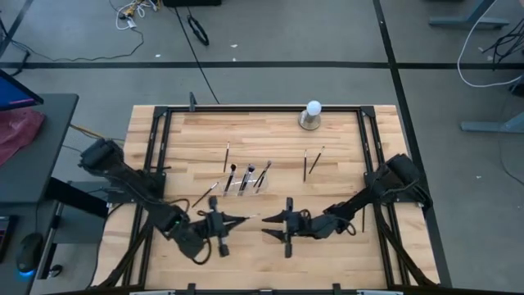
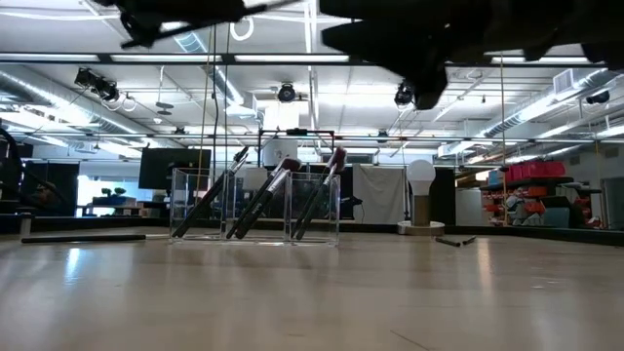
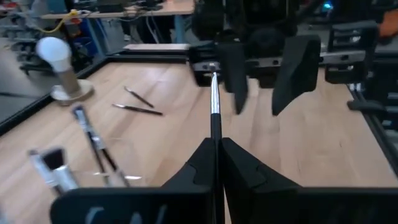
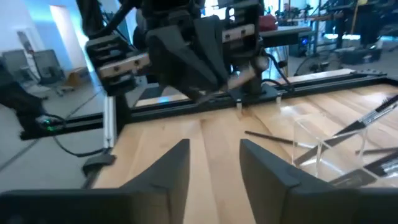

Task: Put items in baskets/containers
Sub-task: Put the eyeshadow brush into the transparent organizer

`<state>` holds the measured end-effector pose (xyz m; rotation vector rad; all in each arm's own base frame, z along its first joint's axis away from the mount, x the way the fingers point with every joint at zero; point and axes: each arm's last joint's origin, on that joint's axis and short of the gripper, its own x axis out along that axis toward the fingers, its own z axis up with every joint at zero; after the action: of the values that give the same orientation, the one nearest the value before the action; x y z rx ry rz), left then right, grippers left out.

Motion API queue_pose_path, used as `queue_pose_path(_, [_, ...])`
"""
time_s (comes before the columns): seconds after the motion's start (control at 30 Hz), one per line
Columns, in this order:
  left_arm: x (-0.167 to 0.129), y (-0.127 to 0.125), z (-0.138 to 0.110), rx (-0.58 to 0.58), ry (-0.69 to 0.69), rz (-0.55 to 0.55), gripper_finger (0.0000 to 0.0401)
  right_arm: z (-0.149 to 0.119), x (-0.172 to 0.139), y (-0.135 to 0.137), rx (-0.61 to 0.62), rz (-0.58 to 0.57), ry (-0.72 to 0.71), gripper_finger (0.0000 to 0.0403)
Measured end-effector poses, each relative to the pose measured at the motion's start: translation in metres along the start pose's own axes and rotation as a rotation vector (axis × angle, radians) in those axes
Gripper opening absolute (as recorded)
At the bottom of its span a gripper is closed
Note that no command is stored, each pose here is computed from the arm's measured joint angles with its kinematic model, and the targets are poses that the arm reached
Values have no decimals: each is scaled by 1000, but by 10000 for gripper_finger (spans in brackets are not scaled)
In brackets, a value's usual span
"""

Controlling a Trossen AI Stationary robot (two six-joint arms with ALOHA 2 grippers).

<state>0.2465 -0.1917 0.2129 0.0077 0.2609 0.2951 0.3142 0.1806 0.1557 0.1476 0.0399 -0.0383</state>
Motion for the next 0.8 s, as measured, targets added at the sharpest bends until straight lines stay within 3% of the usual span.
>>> queue_pose_path(0.2, [24, -12, -11, -23, -44, -46, 17, -6, 19, 7, -18, -14, -31, 181])
queue_pose_path(0.37, [30, -15, -14, -30, -61, -71, 20, -4, 22, 9, -3, -61, -79, 175])
queue_pose_path(0.6, [30, -15, -14, -30, -62, -73, 20, -2, 19, 12, -20, -89, -101, 129])
queue_pose_path(0.8, [30, -16, -14, -28, -61, -76, 24, -4, 18, 14, -27, -84, -89, 41])
